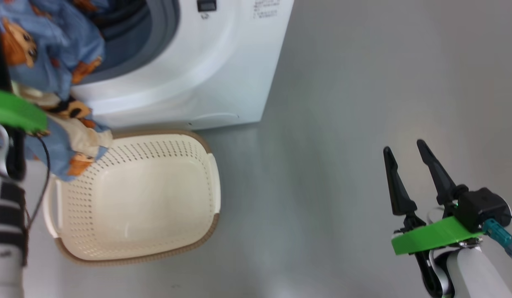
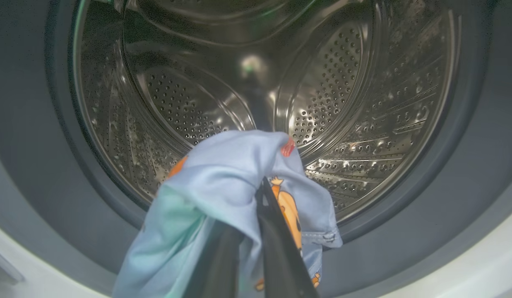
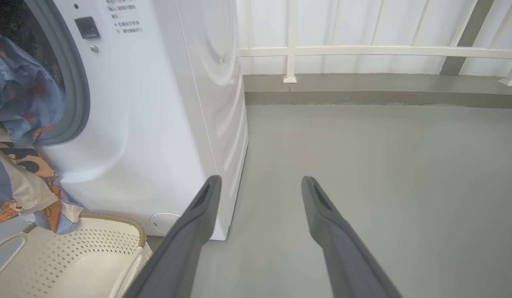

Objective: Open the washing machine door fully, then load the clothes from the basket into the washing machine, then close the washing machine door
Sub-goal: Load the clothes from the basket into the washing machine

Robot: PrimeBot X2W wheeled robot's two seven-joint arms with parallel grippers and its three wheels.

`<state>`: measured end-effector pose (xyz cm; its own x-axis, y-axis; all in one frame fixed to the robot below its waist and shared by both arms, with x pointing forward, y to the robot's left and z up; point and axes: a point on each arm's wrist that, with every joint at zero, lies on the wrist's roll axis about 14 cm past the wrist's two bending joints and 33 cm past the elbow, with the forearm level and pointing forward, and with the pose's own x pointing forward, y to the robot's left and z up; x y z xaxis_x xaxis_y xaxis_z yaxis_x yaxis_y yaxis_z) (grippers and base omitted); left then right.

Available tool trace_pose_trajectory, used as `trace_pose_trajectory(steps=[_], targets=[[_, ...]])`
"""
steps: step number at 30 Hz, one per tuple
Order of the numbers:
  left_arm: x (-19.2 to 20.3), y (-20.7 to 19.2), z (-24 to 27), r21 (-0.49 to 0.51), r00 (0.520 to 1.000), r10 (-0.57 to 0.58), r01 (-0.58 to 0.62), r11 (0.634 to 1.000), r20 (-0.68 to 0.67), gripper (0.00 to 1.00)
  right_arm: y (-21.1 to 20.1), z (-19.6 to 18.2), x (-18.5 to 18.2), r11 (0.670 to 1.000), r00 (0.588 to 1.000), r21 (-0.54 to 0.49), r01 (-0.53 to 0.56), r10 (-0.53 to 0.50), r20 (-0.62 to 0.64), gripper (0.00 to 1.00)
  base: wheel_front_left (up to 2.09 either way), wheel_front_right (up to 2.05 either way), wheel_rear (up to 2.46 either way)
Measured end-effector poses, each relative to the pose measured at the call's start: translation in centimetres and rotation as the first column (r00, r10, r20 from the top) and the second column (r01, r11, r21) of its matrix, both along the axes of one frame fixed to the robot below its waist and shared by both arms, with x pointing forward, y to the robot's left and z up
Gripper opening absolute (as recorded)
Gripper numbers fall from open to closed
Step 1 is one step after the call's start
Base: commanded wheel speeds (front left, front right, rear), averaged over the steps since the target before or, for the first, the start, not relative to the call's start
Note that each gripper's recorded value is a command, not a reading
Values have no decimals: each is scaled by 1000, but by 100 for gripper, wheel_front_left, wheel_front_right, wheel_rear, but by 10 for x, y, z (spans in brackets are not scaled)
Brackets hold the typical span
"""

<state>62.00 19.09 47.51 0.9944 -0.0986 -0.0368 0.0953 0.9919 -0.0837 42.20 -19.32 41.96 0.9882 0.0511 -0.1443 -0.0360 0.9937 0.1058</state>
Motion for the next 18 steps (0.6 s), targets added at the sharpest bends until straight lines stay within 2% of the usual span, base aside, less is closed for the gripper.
trace_pose_trajectory(steps=[7, 18], targets=[[38, -12, -28, 9, 995, -6, 7, 1000, -98, 0, -2, -15, 12, 1000, 1000, -5, 3, -3, -28, 100, 0, 0, 0], [75, -22, -65, 41, 977, -11, 20, 999, -213, 0, -3, -34, 20, 1000, 998, -10, 10, -11, -67, 100, 0, 0, 0]])
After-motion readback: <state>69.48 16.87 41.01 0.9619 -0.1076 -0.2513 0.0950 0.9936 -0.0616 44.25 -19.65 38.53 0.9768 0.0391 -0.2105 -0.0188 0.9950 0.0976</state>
